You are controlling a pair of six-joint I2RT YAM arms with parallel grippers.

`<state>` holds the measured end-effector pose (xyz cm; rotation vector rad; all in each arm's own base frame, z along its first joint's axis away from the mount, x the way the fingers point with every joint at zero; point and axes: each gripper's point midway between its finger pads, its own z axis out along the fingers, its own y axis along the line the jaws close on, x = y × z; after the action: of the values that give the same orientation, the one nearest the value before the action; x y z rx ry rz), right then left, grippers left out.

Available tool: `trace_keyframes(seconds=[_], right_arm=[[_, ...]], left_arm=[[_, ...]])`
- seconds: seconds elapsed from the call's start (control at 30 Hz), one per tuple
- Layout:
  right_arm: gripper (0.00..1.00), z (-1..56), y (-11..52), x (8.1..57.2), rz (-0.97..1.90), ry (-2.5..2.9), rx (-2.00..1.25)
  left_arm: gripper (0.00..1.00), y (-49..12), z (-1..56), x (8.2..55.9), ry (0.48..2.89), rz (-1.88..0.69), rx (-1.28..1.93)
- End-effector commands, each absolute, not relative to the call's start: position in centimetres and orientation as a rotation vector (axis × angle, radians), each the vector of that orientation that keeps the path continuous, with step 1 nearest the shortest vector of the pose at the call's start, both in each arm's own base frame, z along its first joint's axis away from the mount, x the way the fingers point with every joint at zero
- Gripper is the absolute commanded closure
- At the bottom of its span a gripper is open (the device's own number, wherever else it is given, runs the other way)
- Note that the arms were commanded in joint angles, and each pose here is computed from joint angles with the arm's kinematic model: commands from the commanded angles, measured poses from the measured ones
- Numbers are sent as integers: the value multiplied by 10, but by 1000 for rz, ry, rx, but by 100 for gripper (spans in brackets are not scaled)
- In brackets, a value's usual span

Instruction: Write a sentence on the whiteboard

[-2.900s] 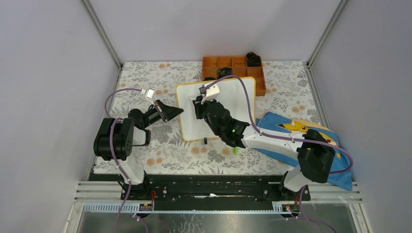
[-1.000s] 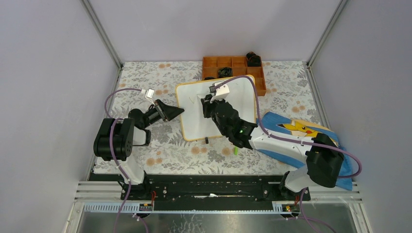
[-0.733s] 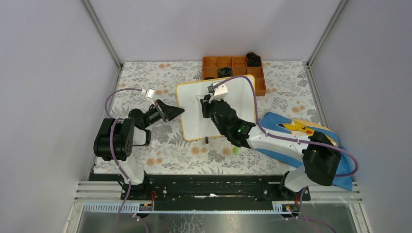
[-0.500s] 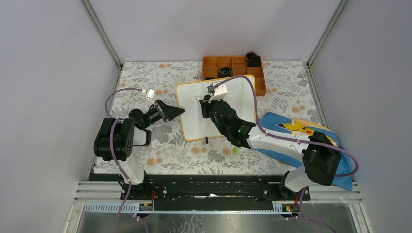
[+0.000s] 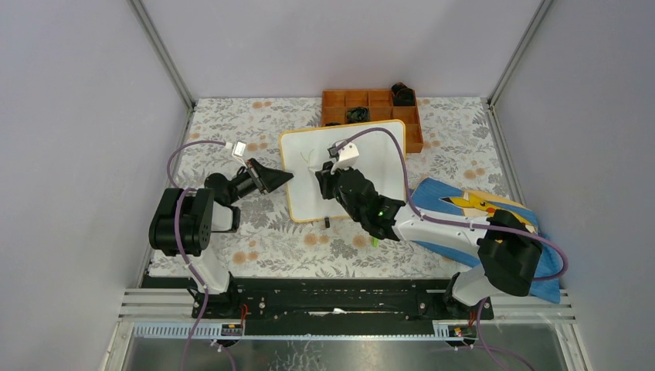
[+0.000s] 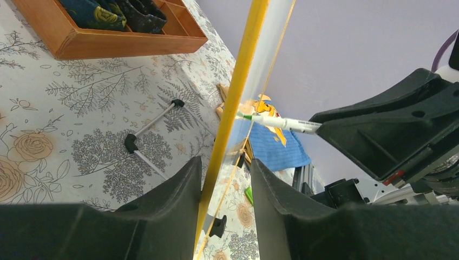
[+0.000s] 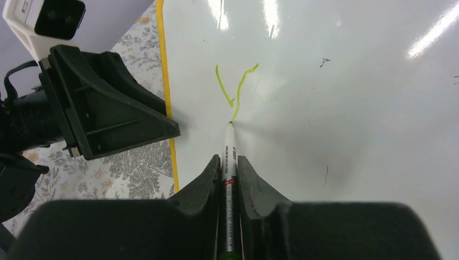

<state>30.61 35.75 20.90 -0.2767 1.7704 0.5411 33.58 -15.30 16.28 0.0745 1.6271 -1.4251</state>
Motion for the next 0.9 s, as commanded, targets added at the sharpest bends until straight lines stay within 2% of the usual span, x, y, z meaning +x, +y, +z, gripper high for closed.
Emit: trace_keyframes(seconds=[0.0, 0.27, 0.47, 0.67, 0.87], right_arm=[[100, 210, 360, 296, 575, 1777, -295], [100, 204, 367, 290, 601, 1805, -327], [100, 239, 351, 290, 612, 1733, -258], [100, 265, 335, 294, 574, 1666, -208], [100, 264, 336, 303, 533, 1662, -204]], left_arm=[[56, -155, 174, 333, 1578, -1407, 131], [58, -155, 174, 333, 1577, -1407, 131], [66, -155, 174, 333, 1577, -1408, 133], [66, -155, 174, 334, 1578, -1407, 131], [67, -155, 173, 333, 1581, -1408, 130]])
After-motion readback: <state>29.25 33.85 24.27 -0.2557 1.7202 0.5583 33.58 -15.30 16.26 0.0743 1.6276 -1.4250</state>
